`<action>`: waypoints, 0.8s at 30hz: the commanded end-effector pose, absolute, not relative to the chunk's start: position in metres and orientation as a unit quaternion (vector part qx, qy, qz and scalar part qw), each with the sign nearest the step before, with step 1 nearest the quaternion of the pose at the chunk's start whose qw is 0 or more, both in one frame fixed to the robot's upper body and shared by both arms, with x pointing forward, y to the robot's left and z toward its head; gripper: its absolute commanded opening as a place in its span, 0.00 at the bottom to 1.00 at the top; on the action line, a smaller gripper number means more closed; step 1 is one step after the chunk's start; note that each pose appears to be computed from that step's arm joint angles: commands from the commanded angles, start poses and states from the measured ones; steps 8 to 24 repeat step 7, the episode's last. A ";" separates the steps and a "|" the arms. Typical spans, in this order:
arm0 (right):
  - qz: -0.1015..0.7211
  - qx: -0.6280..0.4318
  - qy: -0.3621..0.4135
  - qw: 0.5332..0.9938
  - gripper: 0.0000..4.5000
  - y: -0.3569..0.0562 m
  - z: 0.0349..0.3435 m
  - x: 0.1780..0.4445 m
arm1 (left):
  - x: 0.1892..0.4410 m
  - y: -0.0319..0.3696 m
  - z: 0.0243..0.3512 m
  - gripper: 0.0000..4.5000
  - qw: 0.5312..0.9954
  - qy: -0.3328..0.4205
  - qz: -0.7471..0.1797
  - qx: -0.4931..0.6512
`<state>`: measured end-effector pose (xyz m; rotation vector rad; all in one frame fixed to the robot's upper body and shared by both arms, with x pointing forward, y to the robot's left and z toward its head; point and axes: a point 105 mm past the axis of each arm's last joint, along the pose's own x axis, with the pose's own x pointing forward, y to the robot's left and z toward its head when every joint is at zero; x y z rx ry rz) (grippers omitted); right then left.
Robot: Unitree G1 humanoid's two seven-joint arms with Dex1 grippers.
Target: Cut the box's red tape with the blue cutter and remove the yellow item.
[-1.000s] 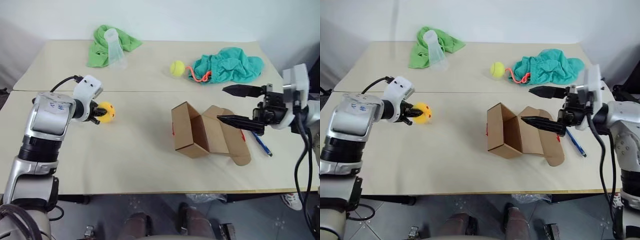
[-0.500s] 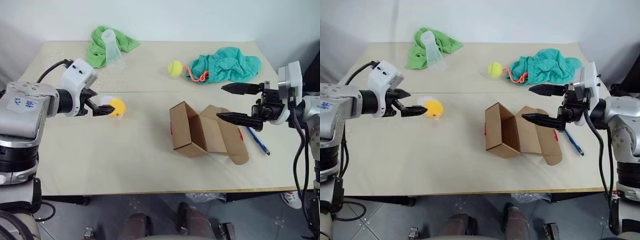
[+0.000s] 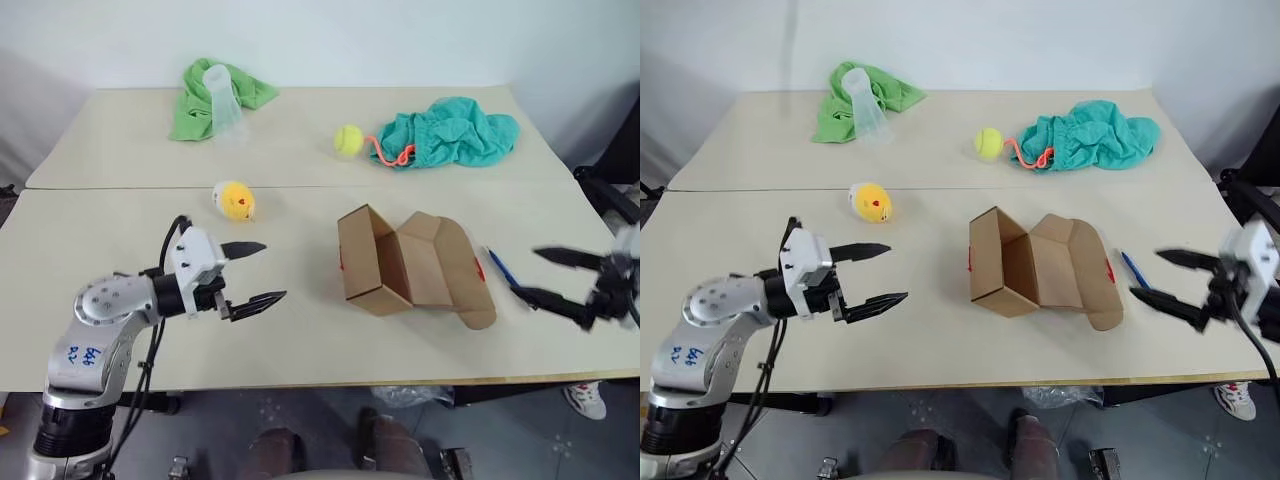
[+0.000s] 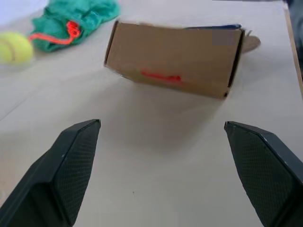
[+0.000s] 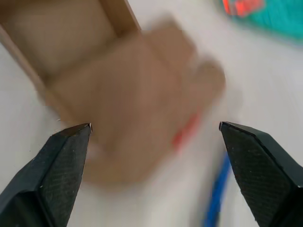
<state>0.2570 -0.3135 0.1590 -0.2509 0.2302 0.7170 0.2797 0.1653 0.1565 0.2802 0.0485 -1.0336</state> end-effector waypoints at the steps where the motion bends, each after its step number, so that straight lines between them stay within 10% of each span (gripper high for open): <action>1: 0.309 -0.139 0.069 0.938 1.00 -0.320 0.169 0.254 | 0.273 0.176 0.138 0.99 0.851 0.045 -0.498 0.163; 24: 0.268 -0.114 0.073 0.954 1.00 -0.324 0.151 0.250 | 0.271 0.191 0.121 0.99 0.856 0.072 -0.492 0.141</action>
